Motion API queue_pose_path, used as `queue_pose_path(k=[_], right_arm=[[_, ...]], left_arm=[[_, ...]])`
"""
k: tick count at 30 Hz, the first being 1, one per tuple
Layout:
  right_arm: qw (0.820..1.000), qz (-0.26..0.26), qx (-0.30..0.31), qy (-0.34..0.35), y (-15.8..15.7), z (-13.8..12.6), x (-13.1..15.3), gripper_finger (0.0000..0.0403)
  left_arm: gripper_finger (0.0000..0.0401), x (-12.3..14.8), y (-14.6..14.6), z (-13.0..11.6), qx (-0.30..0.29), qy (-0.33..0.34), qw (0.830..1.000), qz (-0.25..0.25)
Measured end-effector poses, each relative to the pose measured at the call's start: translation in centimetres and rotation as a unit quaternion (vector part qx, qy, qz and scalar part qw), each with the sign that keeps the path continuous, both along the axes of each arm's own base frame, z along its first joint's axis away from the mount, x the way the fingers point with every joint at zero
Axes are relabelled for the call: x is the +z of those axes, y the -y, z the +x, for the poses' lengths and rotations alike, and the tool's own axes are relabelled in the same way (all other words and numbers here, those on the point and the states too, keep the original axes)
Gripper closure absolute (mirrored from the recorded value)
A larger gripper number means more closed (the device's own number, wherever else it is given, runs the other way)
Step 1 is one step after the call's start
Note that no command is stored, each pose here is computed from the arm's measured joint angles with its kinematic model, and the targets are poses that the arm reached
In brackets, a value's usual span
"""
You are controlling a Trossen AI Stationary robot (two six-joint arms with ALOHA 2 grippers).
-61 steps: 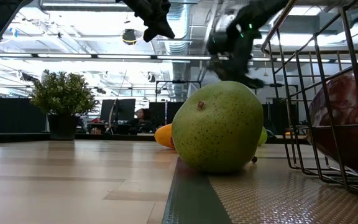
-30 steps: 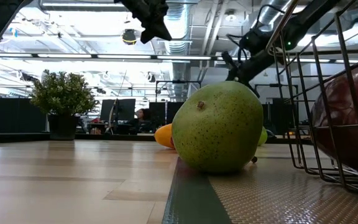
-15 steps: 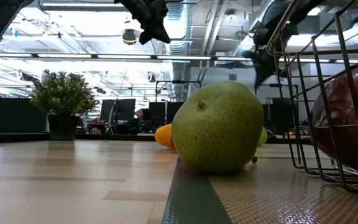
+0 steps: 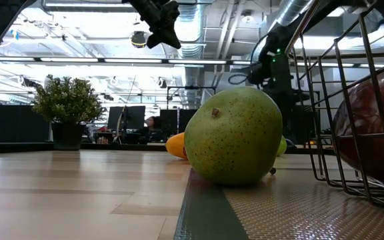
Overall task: Build produce basket
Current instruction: Put the top pear into the wire basket
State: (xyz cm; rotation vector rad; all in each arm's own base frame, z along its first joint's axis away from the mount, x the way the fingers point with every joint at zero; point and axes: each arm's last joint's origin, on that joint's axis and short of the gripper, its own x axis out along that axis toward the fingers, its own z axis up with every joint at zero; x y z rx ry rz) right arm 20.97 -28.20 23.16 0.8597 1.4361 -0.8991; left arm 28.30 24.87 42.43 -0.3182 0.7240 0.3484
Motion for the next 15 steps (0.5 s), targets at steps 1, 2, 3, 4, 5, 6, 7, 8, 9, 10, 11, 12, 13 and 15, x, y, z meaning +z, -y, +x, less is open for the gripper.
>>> queue_pose_path(k=[1,2,3,4,5,6,7,8,9,10,11,12,13,15], right_arm=[[1.000,0.006,0.006,-0.011,-0.1,0.1,-0.3,0.0402],[1.000,0.013,0.010,-0.018,-0.1,0.2,-0.7,0.0402],[1.000,0.019,0.010,-0.020,-0.1,0.3,-0.9,0.0402],[0.999,0.031,0.010,-0.011,-0.1,0.4,-1.2,0.0402],[0.999,0.046,0.010,0.003,0.0,0.5,-1.4,0.0402],[0.998,0.058,0.011,0.015,0.0,0.5,-1.6,0.0402],[0.998,0.066,0.013,0.020,0.0,0.7,-1.8,0.0402],[0.997,0.070,0.015,0.019,0.0,0.8,-2.0,0.0402],[0.997,0.076,0.019,0.017,-0.1,1.0,-2.2,0.0402],[0.996,0.082,0.023,0.017,-0.1,1.1,-2.3,0.0402],[0.996,0.085,0.027,0.022,0.0,1.1,-2.3,0.0402],[0.996,0.083,0.029,0.027,0.2,1.0,-2.1,0.0402],[0.996,0.080,0.028,0.032,0.3,1.0,-1.7,0.0402],[0.996,0.072,0.027,0.038,0.7,0.8,-1.0,0.0402]], left_arm=[[0.0401,0.0,0.0,0.0,0.000,-0.001,1.000,-0.001],[0.0401,0.0,0.1,0.0,0.000,-0.002,1.000,-0.002],[0.0401,-0.1,0.1,0.0,-0.001,-0.003,1.000,-0.003],[0.0401,-0.1,0.1,0.0,0.000,-0.004,1.000,-0.004],[0.0401,-0.1,0.1,0.0,0.000,-0.005,1.000,-0.005],[0.0401,-0.1,0.1,-0.1,0.000,-0.007,1.000,-0.007],[0.0401,-0.2,0.2,-0.1,0.000,-0.010,1.000,-0.010],[0.0401,-0.2,0.2,-0.2,0.000,-0.014,1.000,-0.013],[0.0401,-0.3,0.3,-0.2,0.000,-0.017,1.000,-0.015],[0.0401,-0.3,0.3,-0.2,-0.001,-0.018,1.000,-0.016],[0.0401,-0.3,0.3,-0.2,-0.003,-0.020,1.000,-0.016],[0.0401,-0.4,0.3,-0.3,-0.004,-0.022,1.000,-0.016],[0.0401,-0.4,0.3,-0.3,-0.004,-0.022,1.000,-0.017],[0.0401,-0.4,0.3,-0.3,-0.004,-0.022,1.000,-0.016]])
